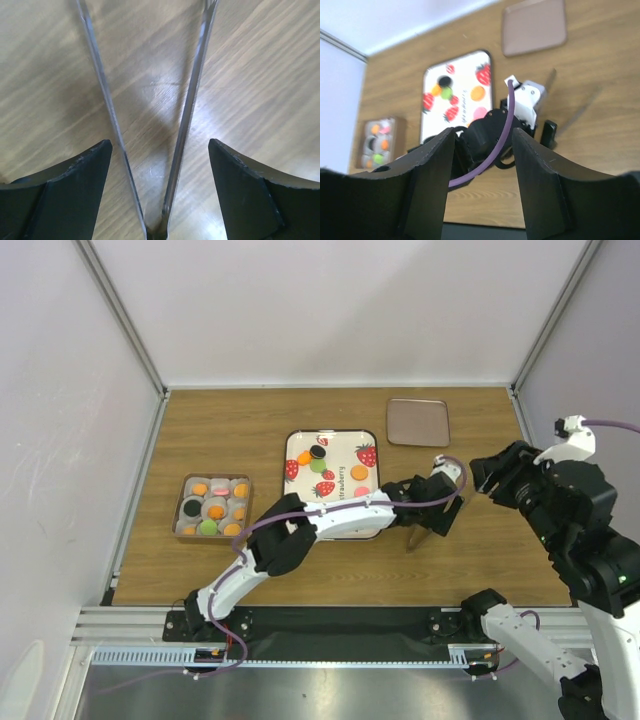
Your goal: Pack the cookies
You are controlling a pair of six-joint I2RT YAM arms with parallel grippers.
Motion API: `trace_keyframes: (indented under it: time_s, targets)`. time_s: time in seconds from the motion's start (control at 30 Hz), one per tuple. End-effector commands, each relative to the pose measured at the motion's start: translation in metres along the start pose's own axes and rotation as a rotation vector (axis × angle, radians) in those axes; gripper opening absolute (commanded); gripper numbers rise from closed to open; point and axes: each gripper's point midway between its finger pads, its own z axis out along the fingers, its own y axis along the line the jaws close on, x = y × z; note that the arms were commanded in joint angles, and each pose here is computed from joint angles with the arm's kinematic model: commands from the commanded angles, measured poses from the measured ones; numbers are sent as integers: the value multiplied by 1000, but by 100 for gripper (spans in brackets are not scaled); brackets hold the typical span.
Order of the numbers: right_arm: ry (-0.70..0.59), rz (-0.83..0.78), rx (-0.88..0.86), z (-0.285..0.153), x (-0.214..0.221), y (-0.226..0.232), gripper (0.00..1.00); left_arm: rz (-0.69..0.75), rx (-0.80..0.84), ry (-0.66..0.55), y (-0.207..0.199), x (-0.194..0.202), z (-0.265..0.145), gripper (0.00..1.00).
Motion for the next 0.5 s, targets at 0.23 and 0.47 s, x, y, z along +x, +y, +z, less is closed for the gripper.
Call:
trace_keyframes:
  time_s: [0.23, 0.47]
  targets:
    - [-167, 28, -84, 20, -76, 48, 60, -287, 120, -254, 49, -116, -124, 85]
    - [-87, -37, -59, 103, -82, 59, 62, -451, 86, -315, 122, -85, -202, 85]
